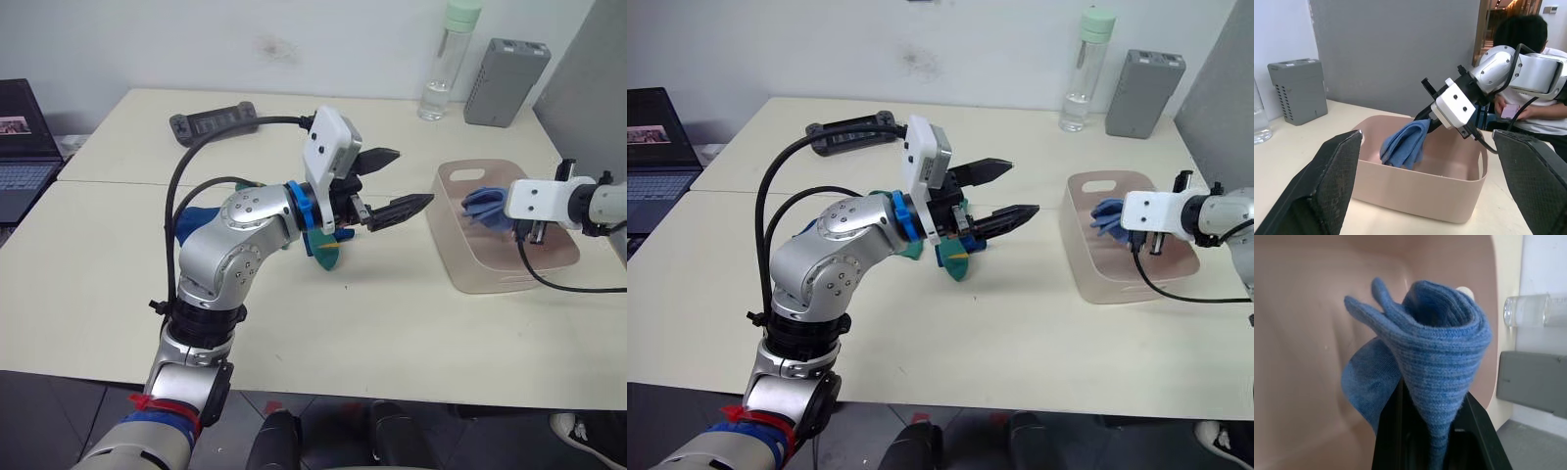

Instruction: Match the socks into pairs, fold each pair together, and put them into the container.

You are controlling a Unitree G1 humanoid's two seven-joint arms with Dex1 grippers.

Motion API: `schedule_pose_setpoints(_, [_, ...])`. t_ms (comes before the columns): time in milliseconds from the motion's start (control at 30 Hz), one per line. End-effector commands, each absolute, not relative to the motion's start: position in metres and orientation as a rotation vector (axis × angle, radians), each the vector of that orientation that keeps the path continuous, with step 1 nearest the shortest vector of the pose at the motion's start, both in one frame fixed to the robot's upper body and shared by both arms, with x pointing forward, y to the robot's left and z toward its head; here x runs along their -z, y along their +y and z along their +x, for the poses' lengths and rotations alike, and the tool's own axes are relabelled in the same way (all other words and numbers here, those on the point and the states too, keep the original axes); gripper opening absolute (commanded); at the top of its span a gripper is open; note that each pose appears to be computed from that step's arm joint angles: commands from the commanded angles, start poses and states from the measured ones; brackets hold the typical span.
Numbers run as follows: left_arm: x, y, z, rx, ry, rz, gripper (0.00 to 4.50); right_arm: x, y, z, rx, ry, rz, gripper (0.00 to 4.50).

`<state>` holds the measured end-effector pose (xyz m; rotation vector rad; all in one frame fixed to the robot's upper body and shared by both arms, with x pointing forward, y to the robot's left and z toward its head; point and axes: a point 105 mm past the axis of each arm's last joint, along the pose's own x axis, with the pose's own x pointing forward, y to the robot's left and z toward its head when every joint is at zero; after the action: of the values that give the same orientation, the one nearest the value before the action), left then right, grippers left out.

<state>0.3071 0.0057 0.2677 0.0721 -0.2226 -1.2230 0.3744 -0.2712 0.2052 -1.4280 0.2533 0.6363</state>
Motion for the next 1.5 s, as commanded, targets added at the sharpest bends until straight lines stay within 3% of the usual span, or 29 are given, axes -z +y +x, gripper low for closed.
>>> schedule_pose_setpoints(33, [-0.274, 0.004, 0.297, 1.253, -0.256, 0.092, 4.44, -0.197, -0.271, 0.376, -0.658, 0.261, -1.459, 0.00])
schedule_pose_setpoints(133, [-0.273, 0.005, 0.297, 1.255, -0.247, 0.104, 4.44, -0.188, -0.271, 0.375, -0.695, 0.298, -1.443, 0.00])
schedule_pose_setpoints(567, [-0.272, 0.013, 0.301, 1.255, -0.238, 0.146, 4.50, -0.200, -0.271, 0.360, -0.892, 0.452, -1.357, 4.46])
schedule_pose_setpoints(900, [-0.266, 0.014, 0.304, 1.247, -0.234, 0.165, 4.50, -0.257, -0.276, 0.346, -0.962, 0.552, -1.351, 4.46])
schedule_pose_setpoints(1033, [-0.261, 0.031, 0.309, 1.188, -0.215, 0.177, 4.50, -0.293, -0.251, 0.370, -0.859, 0.297, -1.282, 4.46])
schedule_pose_setpoints(1133, [-0.255, 0.049, 0.313, 1.118, -0.209, 0.194, 4.50, -0.303, -0.222, 0.382, -0.844, 0.110, -1.132, 4.46])
schedule_pose_setpoints(1333, [-0.240, 0.109, 0.324, 0.833, -0.200, 0.177, 4.50, -0.291, -0.146, 0.370, -0.868, -0.150, -0.623, 4.46])
schedule_pose_setpoints(1433, [-0.229, 0.127, 0.321, 0.747, -0.186, 0.185, 4.50, -0.276, -0.122, 0.358, -0.844, -0.169, -0.455, 4.46])
schedule_pose_setpoints(1500, [-0.217, 0.149, 0.318, 0.641, -0.177, 0.181, 4.50, -0.247, -0.106, 0.346, -0.849, -0.130, -0.354, 4.46])
